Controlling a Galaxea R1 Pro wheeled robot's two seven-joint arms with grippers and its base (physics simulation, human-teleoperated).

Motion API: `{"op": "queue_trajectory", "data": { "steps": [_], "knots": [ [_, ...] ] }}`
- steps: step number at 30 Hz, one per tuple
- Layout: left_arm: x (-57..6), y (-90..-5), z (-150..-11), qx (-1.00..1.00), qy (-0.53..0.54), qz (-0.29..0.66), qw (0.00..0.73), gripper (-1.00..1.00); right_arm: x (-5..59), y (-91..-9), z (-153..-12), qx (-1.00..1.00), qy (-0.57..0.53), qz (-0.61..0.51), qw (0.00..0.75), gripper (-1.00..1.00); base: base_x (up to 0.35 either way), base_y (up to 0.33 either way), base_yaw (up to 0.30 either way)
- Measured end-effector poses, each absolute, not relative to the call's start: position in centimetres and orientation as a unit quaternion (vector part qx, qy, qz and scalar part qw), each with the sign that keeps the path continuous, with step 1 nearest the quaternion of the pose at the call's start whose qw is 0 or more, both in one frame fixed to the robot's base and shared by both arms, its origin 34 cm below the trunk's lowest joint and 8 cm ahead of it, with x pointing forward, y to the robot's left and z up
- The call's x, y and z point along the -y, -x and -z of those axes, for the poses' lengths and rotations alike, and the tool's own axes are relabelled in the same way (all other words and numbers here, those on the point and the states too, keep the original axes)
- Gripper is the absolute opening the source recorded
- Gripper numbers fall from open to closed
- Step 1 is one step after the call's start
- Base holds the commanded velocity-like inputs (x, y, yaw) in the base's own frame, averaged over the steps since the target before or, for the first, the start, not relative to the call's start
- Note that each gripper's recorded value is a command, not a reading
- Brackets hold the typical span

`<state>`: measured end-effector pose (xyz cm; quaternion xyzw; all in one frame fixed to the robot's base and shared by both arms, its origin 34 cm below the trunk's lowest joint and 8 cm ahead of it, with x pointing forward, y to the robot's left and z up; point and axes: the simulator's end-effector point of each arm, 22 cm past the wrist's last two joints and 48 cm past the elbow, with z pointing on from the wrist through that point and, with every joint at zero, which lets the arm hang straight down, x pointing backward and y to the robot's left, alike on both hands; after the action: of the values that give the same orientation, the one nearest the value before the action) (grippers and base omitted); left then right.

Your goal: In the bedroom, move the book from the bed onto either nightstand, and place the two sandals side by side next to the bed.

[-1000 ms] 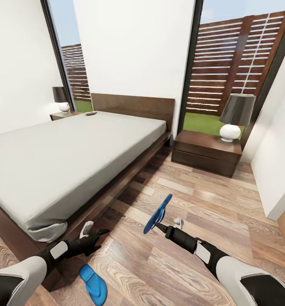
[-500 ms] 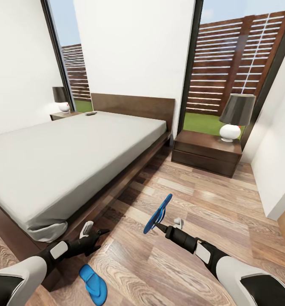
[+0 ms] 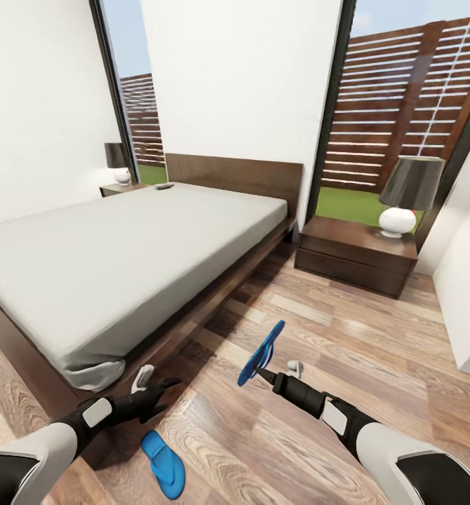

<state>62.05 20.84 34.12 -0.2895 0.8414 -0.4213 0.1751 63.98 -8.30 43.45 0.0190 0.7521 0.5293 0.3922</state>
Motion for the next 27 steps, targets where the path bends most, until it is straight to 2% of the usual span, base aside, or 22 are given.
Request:
{"op": "queue_trajectory", "data": {
  "steps": [11, 17, 27],
  "knots": [
    [-21.3, -61.4, -33.9, -0.844, 0.294, 0.42, 0.157, 1.0, 8.3, -63.9, -43.4, -0.753, -0.018, -0.529, 0.391, -1.0, 0.0, 0.0, 0.165],
    [-22.3, -59.4, -33.7, -0.845, 0.307, 0.425, 0.104, 1.0, 8.3, -64.0, -43.4, -0.753, -0.02, -0.529, 0.391, -1.0, 0.0, 0.0, 0.165],
    [-27.5, -52.7, -29.9, -0.88, 0.308, 0.36, 0.034, 1.0, 8.7, -63.9, -42.4, -0.764, -0.029, -0.517, 0.385, -1.0, 0.0, 0.0, 0.163]
  ]
}}
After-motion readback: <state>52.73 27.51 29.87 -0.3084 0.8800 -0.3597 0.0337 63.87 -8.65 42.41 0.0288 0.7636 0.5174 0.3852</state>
